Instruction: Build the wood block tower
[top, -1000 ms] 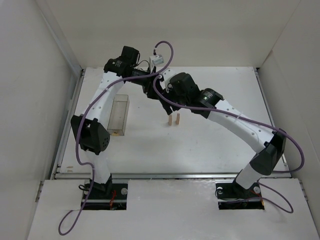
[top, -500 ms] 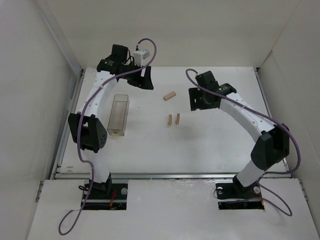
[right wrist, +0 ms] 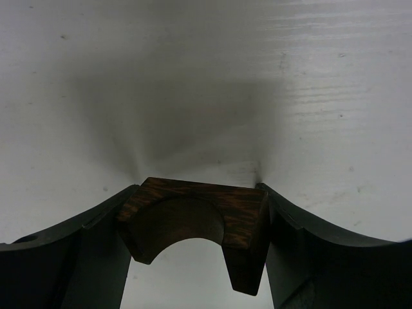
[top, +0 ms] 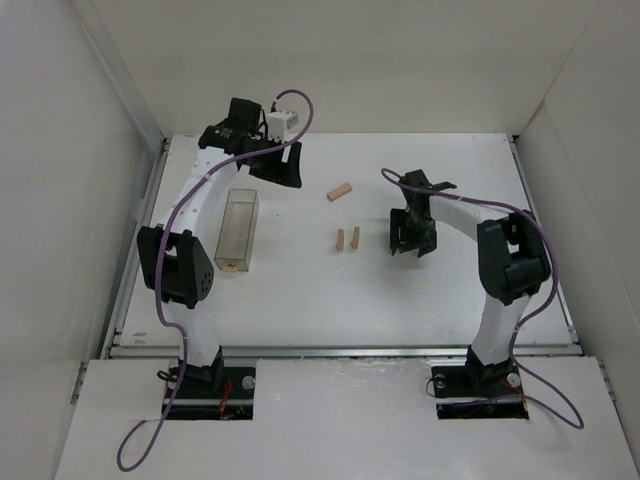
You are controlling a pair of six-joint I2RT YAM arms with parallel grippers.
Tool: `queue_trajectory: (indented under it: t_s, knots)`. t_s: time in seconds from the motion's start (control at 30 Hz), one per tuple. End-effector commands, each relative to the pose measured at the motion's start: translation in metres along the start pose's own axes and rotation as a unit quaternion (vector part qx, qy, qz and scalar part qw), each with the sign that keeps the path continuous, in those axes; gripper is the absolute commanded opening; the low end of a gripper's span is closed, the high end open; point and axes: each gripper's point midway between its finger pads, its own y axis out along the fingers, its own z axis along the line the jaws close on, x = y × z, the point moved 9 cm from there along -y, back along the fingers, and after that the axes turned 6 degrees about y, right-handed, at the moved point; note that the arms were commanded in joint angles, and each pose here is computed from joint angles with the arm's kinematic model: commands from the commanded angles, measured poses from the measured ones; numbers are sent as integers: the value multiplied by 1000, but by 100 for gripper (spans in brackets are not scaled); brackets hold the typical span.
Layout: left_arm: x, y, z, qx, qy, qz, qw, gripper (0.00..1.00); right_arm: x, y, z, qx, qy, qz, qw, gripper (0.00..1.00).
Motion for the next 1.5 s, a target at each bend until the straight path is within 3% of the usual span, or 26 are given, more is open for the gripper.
queue_trajectory:
  t_s: [0.0, 0.13, 0.37, 0.47, 0.63, 0.93, 1.47]
  knots:
    - [10, -30, -11, 20, 14, -39, 999, 68, 10, -3, 12, 31, 1, -27, 999, 18]
    - [10, -30, -10, 24, 13, -38, 999, 69, 11, 2, 12, 28, -5, -22, 999, 33]
    - [10, -29, -10, 19, 16, -35, 999, 69, 4, 6, 9, 24, -5, -5, 1000, 74]
    - [10, -30, -7, 17, 13, -37, 999, 69, 7, -2, 8, 20, -5, -23, 1000, 79]
    - [9, -27, -6, 12, 12, -33, 999, 69, 5, -6, 6, 14, -5, -21, 1000, 100]
    - [8, -27, -6, 11, 14, -29, 999, 69, 13, -32, 4, -12, -6, -70, 997, 100]
    - [8, -27, -7, 7, 14, -30, 999, 69, 18, -22, 24, -16, 8, -71, 997, 78]
